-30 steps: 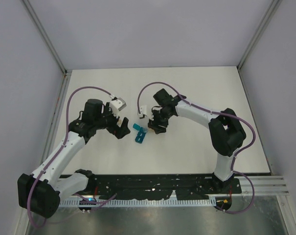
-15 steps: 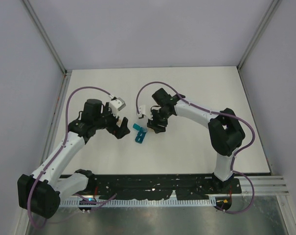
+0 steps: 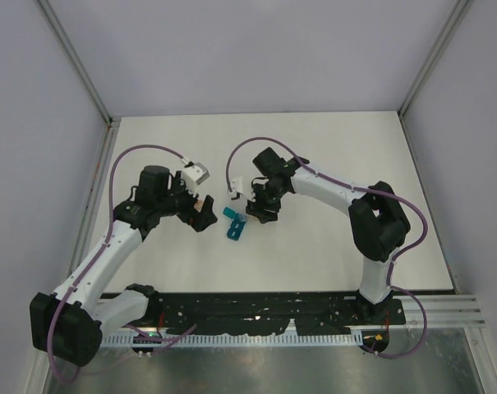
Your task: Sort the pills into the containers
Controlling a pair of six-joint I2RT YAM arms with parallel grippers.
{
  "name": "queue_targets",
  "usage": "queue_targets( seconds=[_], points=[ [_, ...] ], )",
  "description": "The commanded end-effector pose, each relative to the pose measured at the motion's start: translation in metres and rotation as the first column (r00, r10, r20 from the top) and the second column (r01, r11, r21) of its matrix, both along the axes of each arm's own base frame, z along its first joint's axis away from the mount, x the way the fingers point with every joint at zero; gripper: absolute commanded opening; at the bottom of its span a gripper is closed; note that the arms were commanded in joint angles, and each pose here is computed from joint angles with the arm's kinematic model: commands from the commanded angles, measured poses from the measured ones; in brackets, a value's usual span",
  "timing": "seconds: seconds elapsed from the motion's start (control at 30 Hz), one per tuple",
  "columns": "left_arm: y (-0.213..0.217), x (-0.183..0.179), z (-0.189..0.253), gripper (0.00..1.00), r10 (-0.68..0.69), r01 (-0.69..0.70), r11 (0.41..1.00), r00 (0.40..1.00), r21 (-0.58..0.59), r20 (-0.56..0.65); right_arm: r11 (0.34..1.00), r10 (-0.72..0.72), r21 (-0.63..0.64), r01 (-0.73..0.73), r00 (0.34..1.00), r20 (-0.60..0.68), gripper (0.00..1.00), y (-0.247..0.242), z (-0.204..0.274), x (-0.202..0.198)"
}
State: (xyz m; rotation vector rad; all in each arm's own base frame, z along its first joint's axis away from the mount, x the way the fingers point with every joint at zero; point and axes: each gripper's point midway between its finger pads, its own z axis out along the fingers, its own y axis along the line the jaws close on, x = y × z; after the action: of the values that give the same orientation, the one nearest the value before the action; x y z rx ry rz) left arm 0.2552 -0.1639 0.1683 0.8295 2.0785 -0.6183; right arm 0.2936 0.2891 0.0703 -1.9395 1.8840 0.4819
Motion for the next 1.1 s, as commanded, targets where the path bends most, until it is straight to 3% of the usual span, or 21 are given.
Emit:
queue_targets(
  seconds=[0.0, 1.07],
  points=[
    [0.0003, 0.0014, 0.0082, 1.0, 0.007, -0.006, 1.0, 1.0, -0.023, 0.023, 1.0, 0.017, 0.009, -0.017, 0.999, 0.029, 0.06, 0.0087, 0.0094, 0.0062],
    [0.0066, 0.0053, 0.0104, 1.0, 0.037, -0.036, 0.998, 0.999, -0.041, 0.011, 0.999, 0.027, -0.039, -0.026, 0.999, 0.044, 0.06, 0.0109, 0.0156, 0.008]
  ],
)
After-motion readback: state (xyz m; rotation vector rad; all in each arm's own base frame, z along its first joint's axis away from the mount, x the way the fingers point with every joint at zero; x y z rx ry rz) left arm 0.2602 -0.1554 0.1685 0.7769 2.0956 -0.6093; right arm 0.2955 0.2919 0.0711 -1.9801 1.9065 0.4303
